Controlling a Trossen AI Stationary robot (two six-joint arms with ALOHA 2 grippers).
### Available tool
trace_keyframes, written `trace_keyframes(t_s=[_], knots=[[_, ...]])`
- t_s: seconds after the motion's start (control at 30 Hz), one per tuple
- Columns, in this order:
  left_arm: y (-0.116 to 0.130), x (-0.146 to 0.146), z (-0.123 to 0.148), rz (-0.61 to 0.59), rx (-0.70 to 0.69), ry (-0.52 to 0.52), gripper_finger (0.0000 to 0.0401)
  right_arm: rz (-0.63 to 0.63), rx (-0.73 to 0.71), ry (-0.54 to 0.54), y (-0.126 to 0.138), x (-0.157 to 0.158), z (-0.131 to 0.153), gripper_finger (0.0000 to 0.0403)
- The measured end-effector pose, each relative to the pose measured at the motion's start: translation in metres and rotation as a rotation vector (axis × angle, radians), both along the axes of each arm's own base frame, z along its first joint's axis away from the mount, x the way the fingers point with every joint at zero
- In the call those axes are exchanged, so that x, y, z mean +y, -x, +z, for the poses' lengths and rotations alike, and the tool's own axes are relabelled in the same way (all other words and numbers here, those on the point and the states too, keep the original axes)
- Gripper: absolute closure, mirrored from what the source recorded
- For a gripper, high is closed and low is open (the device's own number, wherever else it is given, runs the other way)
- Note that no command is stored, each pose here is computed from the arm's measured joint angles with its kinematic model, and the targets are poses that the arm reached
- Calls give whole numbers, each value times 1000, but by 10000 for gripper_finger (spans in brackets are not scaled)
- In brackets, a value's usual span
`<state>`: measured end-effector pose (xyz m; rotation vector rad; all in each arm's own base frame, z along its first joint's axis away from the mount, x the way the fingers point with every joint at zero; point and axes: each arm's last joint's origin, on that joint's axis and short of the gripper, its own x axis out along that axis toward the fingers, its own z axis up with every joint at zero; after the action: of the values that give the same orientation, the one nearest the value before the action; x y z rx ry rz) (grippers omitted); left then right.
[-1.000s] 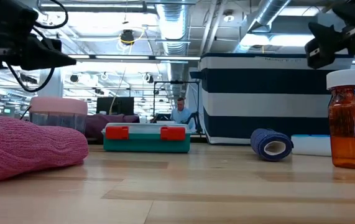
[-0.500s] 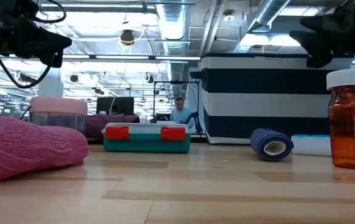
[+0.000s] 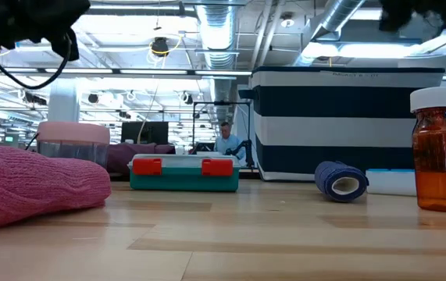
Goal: Pick & place medical supplies in basket/bin
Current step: Put the red medicine bottle into the blue bin
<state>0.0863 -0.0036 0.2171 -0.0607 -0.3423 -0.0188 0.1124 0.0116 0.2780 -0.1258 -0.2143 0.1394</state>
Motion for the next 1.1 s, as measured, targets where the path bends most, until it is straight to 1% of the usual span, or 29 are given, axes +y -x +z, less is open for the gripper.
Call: trace_keyframes(t_s=[0.13,0.2,0.33,0.43,0.6,0.77,0.9,1.0,1.1], knots=[[2,0,4,0,-49,3,401,35,151,115,-32,10,27,217],[2,0,6,2,-68,13,401,42,288,152,-48,15,33,209],[4,1,9,9,-99,93,401,-7,607,205,-76,19,35,194],[3,2,8,35,-92,101,401,-43,769,235,-96,20,31,190],[0,3,1,85,-8,84,401,-40,932,277,-131,26,19,195],[-2,5,-9,153,95,133,401,-14,1121,352,-158,30,9,201],[-3,6,-14,174,136,190,401,-15,1225,348,-179,34,0,207],[-3,6,-15,179,147,195,401,-2,1331,372,-190,38,-7,212],[-3,6,-15,180,150,195,401,-4,1416,358,-198,43,-9,218]])
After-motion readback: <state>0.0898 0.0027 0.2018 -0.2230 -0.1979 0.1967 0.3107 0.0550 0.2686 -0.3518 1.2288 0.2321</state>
